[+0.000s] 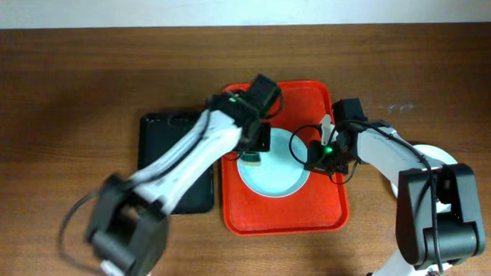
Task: Clean dirty plates on tray and stack at the side
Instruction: 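Scrub the pale green plate with the sponge in the left gripper, then return the sponge to the black tray with the left gripper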
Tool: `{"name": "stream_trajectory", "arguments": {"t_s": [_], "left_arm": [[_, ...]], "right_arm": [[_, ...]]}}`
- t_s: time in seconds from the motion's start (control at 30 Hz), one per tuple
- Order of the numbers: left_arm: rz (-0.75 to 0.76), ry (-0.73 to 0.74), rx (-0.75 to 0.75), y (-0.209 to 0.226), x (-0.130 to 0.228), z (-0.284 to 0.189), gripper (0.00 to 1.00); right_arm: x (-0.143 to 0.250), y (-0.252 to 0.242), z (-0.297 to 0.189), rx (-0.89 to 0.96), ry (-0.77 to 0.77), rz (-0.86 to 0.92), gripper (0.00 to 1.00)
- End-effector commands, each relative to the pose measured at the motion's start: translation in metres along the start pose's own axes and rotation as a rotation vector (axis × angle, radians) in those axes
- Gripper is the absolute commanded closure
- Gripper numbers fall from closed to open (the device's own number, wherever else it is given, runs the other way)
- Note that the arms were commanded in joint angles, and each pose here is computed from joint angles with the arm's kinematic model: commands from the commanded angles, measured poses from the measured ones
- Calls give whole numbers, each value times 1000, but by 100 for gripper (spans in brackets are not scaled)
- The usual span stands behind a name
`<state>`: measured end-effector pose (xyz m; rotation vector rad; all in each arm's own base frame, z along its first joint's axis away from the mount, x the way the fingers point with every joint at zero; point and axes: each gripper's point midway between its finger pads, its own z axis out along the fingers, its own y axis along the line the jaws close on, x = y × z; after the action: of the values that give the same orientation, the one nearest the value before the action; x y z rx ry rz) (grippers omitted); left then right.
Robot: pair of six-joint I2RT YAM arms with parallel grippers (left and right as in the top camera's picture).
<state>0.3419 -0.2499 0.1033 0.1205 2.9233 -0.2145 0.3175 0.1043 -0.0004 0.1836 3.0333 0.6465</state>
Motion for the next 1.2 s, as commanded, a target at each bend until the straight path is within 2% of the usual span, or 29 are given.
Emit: {"name": "stream_trajectory", "arguments": {"t_s": [0.0, 0.13, 0.23, 0.37, 0.47, 0.63, 0.7, 0.73, 0.77, 0.8, 0.87, 0.97, 1.07, 1.13, 1.17], "left_arm": [[20, -159, 59, 18, -17, -87, 100], [-98, -211, -201, 106, -17, -119, 100], [-130, -146, -282, 140, -8, -104, 100], [-161, -58, -318, 169, 13, -51, 100], [-106, -30, -267, 170, 27, -2, 100], [-113, -43, -261, 175, 34, 17, 98], [-123, -47, -261, 178, 32, 16, 88], [-130, -46, -263, 180, 31, 15, 79], [-138, -42, -258, 181, 30, 13, 59], [-146, -35, -247, 181, 30, 10, 49], [-171, -21, -202, 179, 26, 2, 43], [-222, -14, -153, 183, 18, -23, 44], [-265, -27, -167, 199, 14, -64, 48], [-317, -57, -195, 219, 15, -96, 55], [-359, -82, -221, 234, 18, -114, 58]], "right_arm": [[28, -33, 20, 130, 91, 34, 96], [28, -33, 20, 130, 91, 34, 96], [28, -33, 20, 130, 91, 34, 96], [28, -33, 20, 130, 91, 34, 96], [28, -33, 20, 130, 92, 34, 96], [28, -33, 20, 129, 92, 30, 96], [29, -33, 20, 129, 93, 30, 96], [29, -33, 20, 126, 93, 30, 96], [29, -33, 20, 126, 93, 30, 96], [29, -33, 20, 126, 93, 31, 96], [29, -33, 20, 126, 93, 30, 96], [28, -33, 20, 126, 92, 31, 96], [26, -32, 20, 124, 83, 27, 94], [22, -31, 21, 120, 68, 20, 82], [20, -31, 21, 118, 60, 18, 81]]}}
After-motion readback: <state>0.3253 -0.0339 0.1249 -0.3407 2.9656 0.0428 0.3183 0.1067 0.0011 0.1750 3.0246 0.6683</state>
